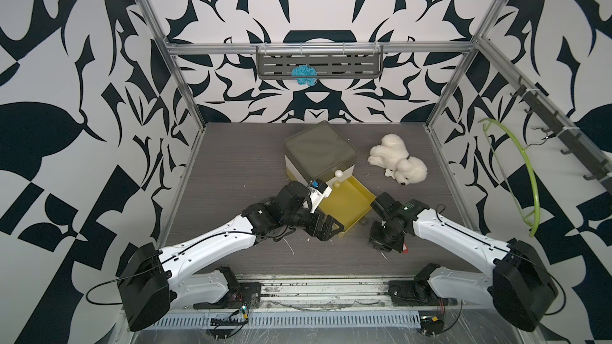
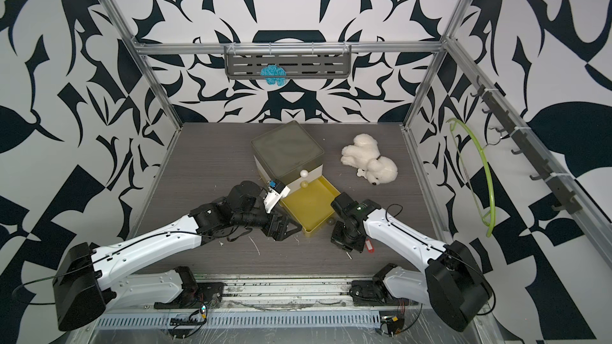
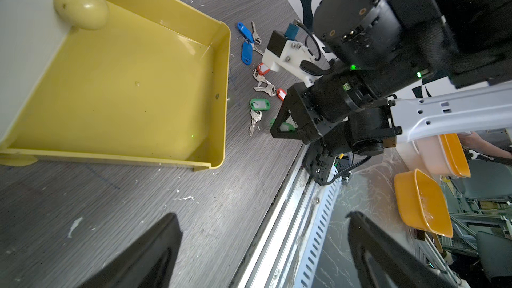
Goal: Take the keys out of the drawer
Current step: Place the key at the center of the board, then close the drawer in the storage box.
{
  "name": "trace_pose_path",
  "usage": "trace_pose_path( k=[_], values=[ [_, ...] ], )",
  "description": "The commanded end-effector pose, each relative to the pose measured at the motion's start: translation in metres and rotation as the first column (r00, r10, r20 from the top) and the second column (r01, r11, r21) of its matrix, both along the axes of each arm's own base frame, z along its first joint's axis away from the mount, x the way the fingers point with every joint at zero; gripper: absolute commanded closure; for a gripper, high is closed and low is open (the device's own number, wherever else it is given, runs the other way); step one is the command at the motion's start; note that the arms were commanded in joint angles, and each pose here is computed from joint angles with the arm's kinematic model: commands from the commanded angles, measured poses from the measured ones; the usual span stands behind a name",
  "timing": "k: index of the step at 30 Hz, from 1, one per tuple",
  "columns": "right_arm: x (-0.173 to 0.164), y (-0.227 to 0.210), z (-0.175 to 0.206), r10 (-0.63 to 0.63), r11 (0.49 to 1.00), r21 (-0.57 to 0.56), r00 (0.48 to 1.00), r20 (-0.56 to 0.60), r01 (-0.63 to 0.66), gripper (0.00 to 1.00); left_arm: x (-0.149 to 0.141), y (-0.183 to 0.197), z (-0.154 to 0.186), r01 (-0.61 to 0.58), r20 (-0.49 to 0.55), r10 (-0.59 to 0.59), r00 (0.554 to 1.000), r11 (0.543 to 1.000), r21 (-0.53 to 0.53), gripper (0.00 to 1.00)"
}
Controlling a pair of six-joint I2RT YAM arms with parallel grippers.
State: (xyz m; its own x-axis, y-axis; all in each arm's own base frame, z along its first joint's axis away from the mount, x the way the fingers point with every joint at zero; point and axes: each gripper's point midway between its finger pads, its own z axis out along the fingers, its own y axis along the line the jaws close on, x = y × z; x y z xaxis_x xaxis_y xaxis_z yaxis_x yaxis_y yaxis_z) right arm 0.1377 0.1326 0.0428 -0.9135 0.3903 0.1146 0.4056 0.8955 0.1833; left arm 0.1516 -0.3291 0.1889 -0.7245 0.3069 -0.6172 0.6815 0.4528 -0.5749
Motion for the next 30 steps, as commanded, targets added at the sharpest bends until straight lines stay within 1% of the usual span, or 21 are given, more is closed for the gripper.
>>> trace_pose_path(
  k=[1,3,5,15,25,30],
  values=[
    [0.005,0.005,0.002,0.007,1.000,0.019,1.000,0.013,-0.008,1.00,-0.005,0.007,-0.007,0.013,0.013,-0.013,1.000,1.000,0.027,0.01],
    [0.004,0.004,0.000,0.005,1.000,0.018,1.000,0.011,-0.005,0.99,-0.004,0.006,-0.006,0.014,0.017,-0.014,1.000,1.000,0.027,0.01],
    [0.001,0.002,-0.003,-0.003,1.000,0.014,1.000,0.010,0.003,0.96,-0.004,0.005,-0.005,0.017,0.019,-0.018,1.000,0.999,0.027,0.01],
    [-0.010,-0.007,-0.005,-0.024,1.000,0.006,1.000,0.009,0.024,0.75,-0.005,0.002,-0.006,0.028,0.006,-0.028,1.000,0.999,0.030,0.01],
    [-0.012,-0.013,0.010,-0.046,0.999,0.015,0.997,0.055,0.045,0.71,-0.001,0.003,0.000,0.010,0.022,-0.010,1.000,1.000,0.014,0.01],
    [-0.001,-0.009,0.026,-0.060,0.998,0.041,0.992,0.112,0.056,0.70,0.006,0.008,0.014,-0.029,0.089,0.029,0.996,1.000,0.000,0.01]
  ],
)
